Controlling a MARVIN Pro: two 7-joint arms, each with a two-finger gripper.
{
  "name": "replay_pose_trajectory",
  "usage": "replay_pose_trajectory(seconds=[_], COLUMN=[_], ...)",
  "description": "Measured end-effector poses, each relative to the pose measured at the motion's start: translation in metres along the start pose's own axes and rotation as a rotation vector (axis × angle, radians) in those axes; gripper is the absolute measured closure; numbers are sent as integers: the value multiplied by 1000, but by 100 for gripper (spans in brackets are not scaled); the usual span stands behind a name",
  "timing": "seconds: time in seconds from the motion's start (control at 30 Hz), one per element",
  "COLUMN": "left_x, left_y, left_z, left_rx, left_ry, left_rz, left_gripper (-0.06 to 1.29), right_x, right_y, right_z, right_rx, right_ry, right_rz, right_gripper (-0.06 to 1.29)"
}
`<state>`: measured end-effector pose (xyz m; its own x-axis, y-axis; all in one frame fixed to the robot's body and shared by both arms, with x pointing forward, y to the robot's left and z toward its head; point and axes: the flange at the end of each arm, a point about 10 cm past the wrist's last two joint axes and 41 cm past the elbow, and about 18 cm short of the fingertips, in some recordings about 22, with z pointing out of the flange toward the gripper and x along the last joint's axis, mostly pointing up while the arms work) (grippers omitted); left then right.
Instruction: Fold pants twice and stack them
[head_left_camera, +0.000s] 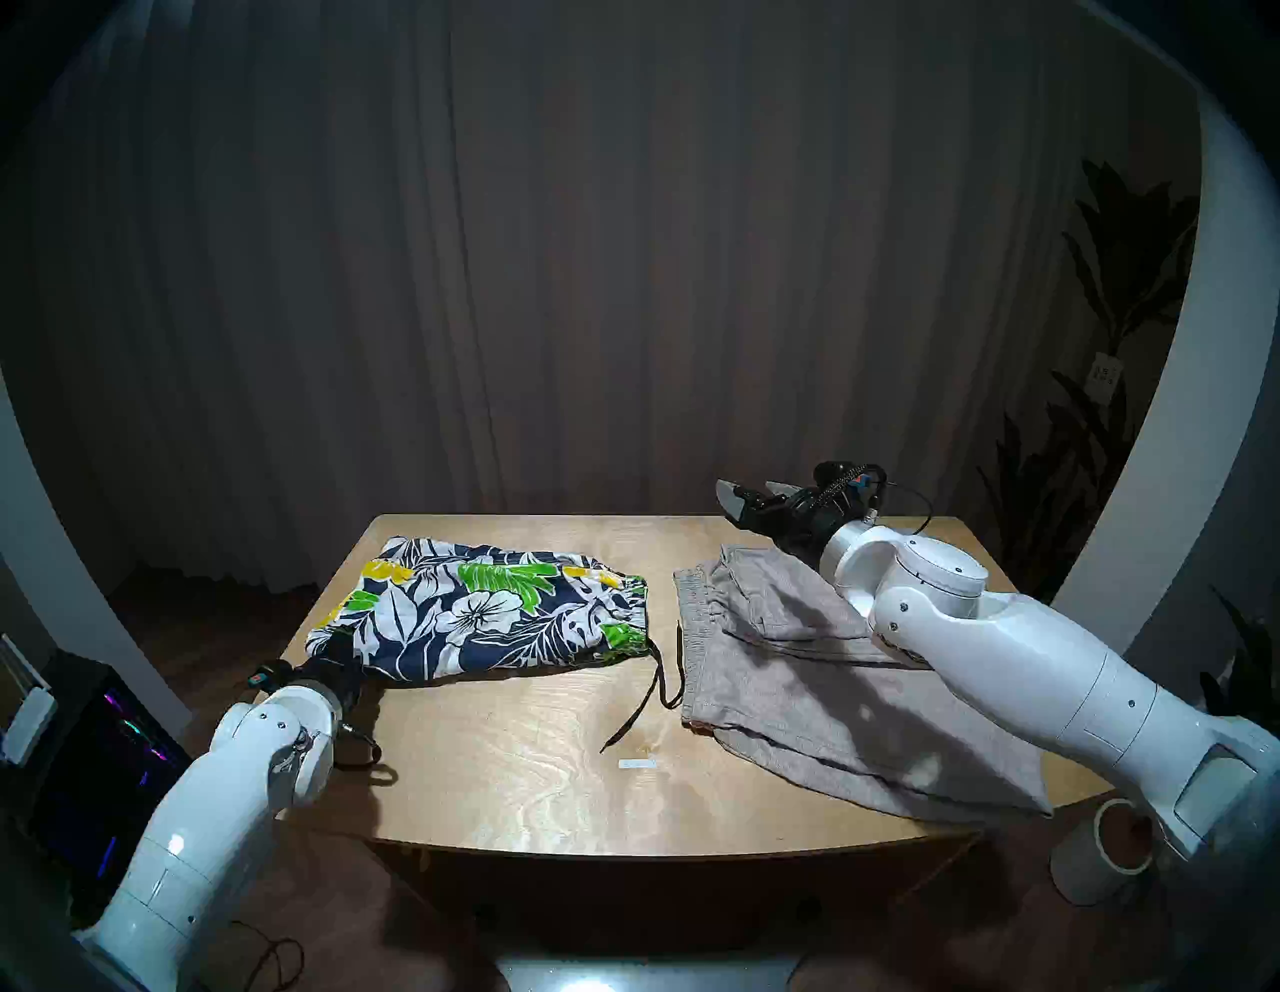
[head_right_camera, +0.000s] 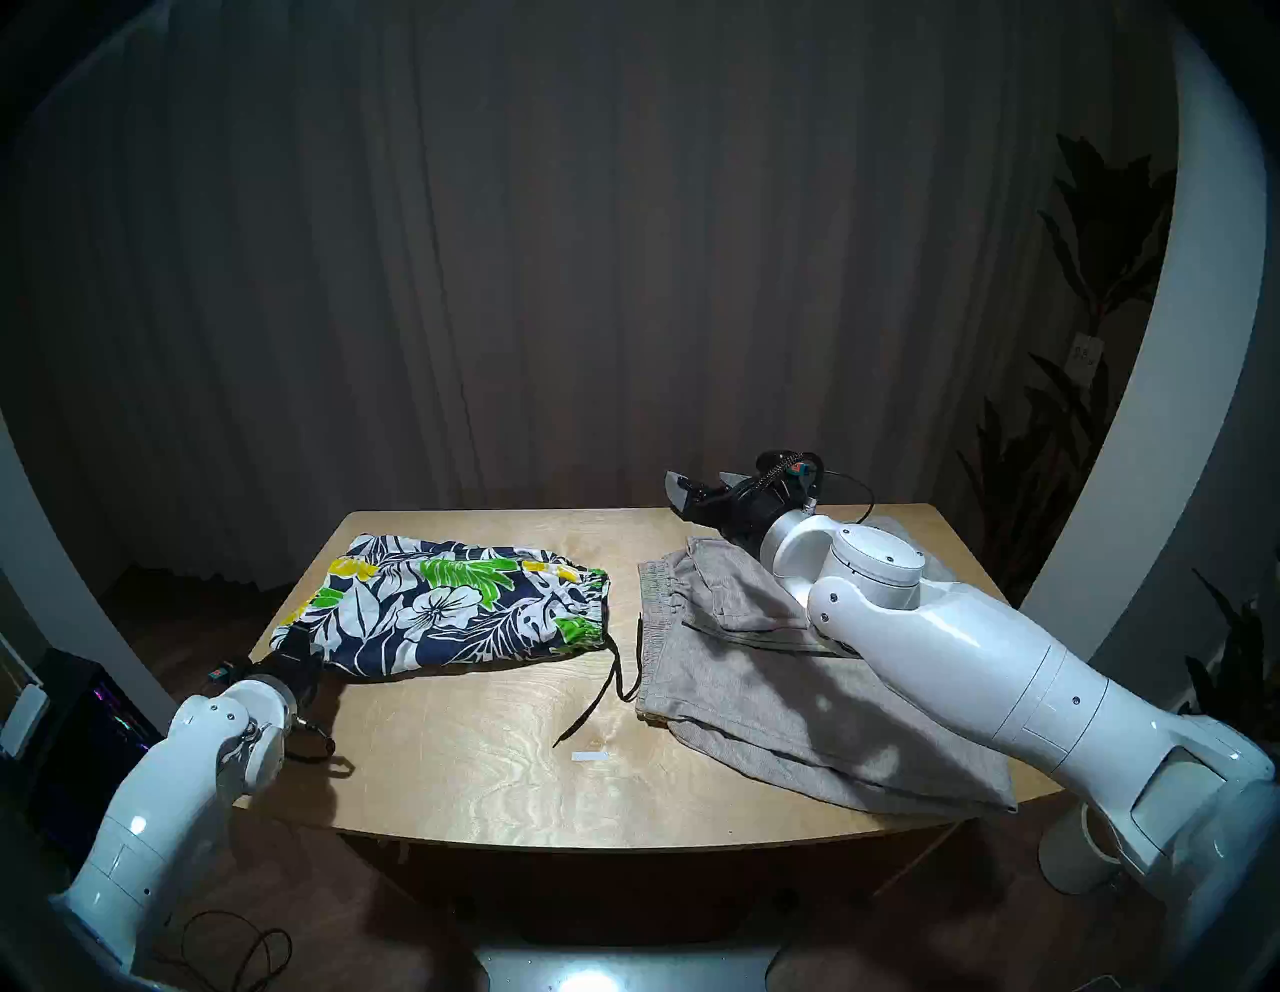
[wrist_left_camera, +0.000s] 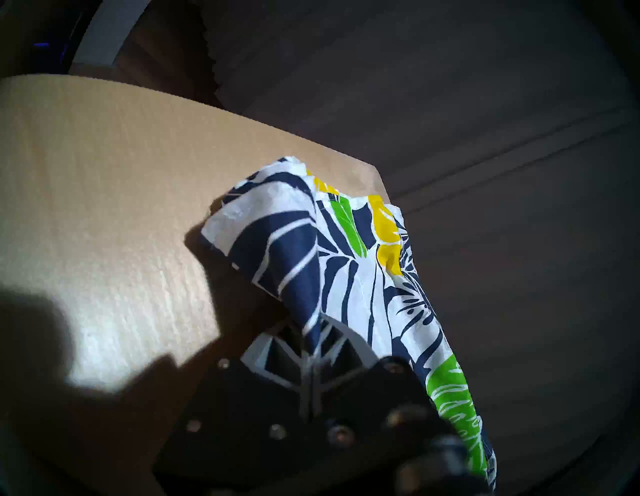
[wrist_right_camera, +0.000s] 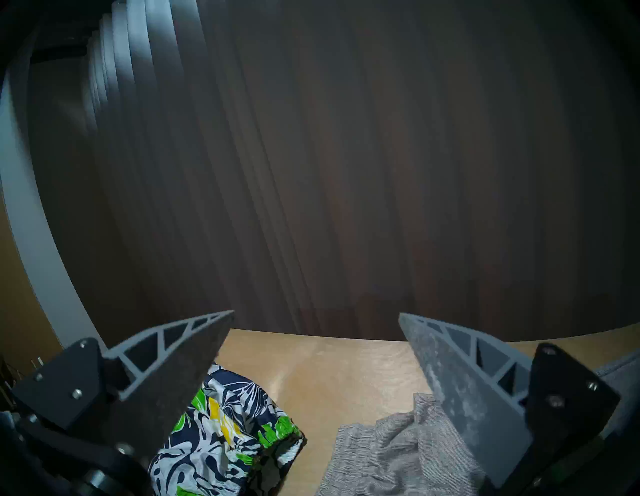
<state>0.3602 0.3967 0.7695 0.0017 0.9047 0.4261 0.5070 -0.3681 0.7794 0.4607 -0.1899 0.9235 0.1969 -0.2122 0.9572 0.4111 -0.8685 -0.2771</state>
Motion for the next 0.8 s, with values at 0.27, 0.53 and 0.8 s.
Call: replay_pose_trajectory(seconds=[0.27, 0.53, 0.8], left_x=[11, 9, -3], left_y=[5, 34, 54], left_z=[-3, -11, -13], left_rx=[-26, -114, -168], left_ry=[20, 28, 14], left_rz=[32, 72, 111], left_gripper=[126, 126, 126], right_x=[0, 0, 0], right_y=[2, 6, 10], right_z=[-1, -6, -9], right_rx=[-17, -37, -43], right_ry=[-2, -5, -3], right_rz=[10, 13, 19], right_gripper=[-2, -2, -2])
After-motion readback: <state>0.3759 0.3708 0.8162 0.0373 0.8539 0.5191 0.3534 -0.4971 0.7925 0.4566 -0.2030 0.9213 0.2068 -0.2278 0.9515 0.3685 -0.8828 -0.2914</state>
